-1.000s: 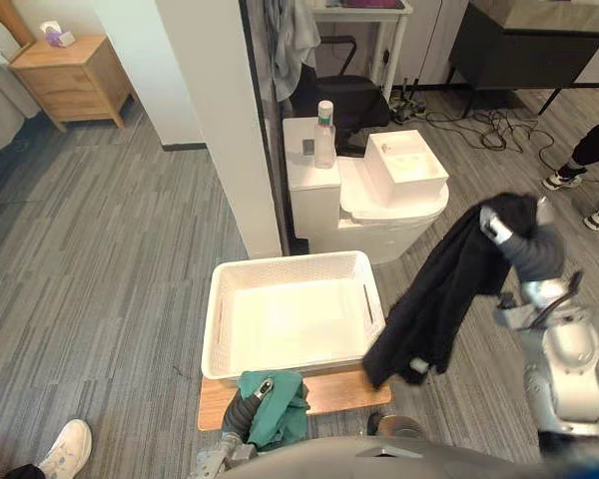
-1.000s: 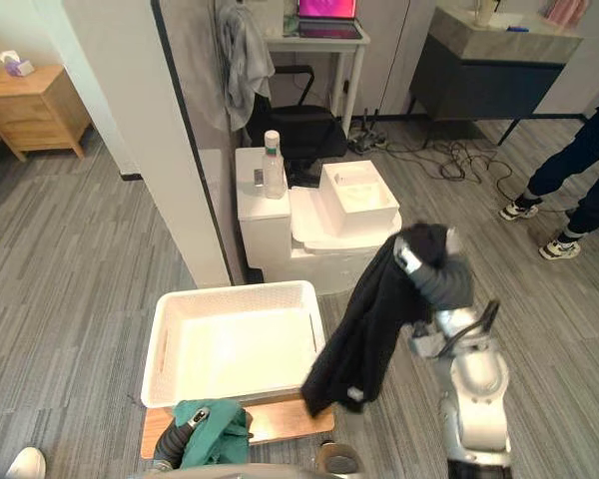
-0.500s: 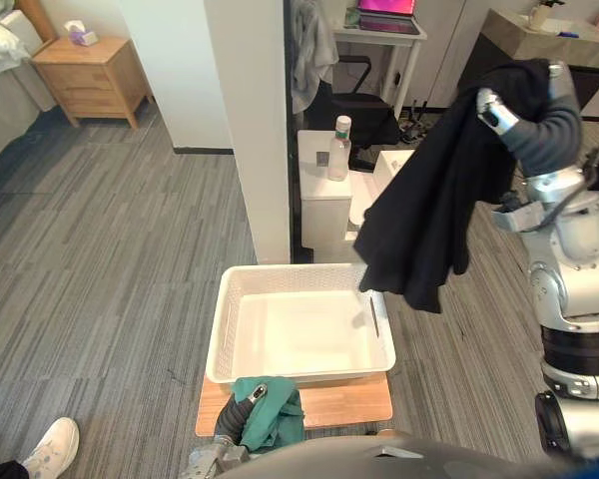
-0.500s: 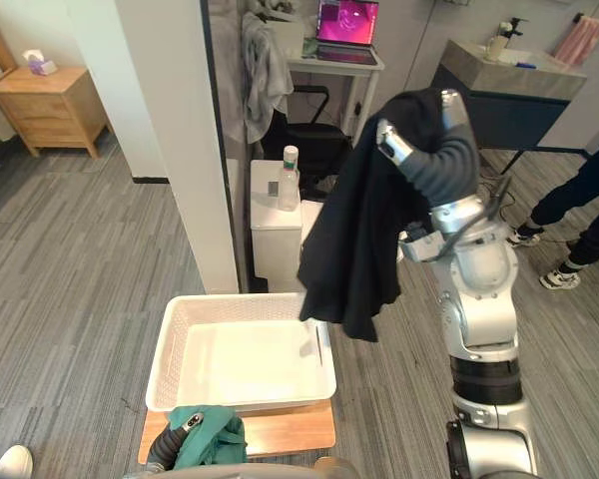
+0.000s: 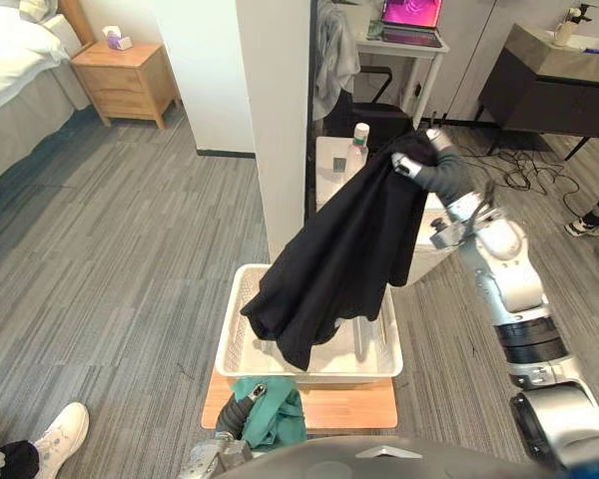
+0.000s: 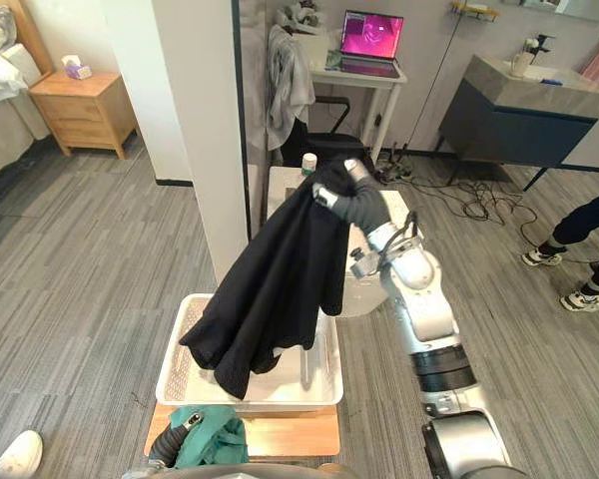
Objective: Tidy the bed and pick cloth on bed and put in laundry
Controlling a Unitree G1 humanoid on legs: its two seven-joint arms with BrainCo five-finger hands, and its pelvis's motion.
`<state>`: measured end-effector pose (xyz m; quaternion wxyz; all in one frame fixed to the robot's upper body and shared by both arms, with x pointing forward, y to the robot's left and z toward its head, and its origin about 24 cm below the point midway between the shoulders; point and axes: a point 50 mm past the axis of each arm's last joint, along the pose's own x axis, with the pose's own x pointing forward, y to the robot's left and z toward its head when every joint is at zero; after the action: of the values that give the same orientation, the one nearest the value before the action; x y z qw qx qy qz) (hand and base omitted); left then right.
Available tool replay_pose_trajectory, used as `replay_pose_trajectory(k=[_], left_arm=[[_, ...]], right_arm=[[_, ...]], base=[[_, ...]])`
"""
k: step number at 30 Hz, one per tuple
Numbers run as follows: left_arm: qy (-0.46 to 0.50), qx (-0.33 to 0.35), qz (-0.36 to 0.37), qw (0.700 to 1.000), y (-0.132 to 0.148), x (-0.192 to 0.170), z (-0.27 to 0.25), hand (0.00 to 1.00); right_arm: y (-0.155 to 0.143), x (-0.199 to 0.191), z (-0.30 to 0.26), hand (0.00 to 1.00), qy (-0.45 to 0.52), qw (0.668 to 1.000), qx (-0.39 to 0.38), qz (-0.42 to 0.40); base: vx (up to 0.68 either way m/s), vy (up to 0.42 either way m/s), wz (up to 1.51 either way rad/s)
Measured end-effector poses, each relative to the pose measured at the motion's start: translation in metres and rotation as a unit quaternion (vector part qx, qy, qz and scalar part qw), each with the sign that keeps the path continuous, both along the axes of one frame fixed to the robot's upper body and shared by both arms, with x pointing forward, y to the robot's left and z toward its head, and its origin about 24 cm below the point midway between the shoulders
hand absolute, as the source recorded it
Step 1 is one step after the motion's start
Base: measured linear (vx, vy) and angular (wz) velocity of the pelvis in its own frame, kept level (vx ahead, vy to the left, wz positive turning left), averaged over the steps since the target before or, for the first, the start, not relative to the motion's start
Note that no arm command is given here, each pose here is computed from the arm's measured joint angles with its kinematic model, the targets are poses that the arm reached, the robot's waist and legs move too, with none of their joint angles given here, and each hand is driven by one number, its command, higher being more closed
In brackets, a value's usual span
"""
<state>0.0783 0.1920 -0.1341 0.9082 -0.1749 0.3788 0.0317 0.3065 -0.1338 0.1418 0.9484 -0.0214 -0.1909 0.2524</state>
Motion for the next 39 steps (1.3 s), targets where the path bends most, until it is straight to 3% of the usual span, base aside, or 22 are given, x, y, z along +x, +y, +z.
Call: replay_pose_trajectory(k=[6,12,19,20,25,31,39], left_arm=[[-0.014,0.01,0.011,1.0,0.003,0.008,0.005,1.0],[-0.041,0.021,0.027,0.999,0.009,0.023,0.012,1.0],[-0.074,0.033,0.04,0.996,0.009,0.034,0.018,1.0],[-0.076,0.039,0.05,0.995,0.011,0.034,0.018,1.0],[-0.095,0.046,0.093,0.99,0.017,0.036,0.022,1.0],[-0.141,0.045,0.126,0.981,0.024,0.052,0.035,1.0],[-0.11,0.06,0.204,0.971,0.039,0.044,0.031,1.0]], right_arm=[[0.018,0.004,-0.048,1.0,0.099,0.995,-0.003,-0.03],[0.017,0.006,-0.064,1.0,0.088,0.99,-0.068,-0.089],[0.017,0.006,-0.078,1.0,0.098,0.985,-0.059,-0.132],[0.019,0.005,-0.081,0.0,0.103,0.984,-0.055,-0.133],[0.033,-0.011,-0.104,0.0,0.118,0.982,-0.093,-0.111],[0.049,-0.043,-0.157,0.0,0.145,0.954,-0.244,-0.094],[0.046,-0.058,-0.176,0.0,0.166,0.943,-0.263,-0.117]], base=[[-0.06,-0.027,0.08],[-0.05,-0.004,0.09],[0.05,0.057,0.08],[0.05,0.054,0.04],[0.01,0.008,0.01],[-0.05,-0.015,0.0],[-0.02,-0.006,0.03]])
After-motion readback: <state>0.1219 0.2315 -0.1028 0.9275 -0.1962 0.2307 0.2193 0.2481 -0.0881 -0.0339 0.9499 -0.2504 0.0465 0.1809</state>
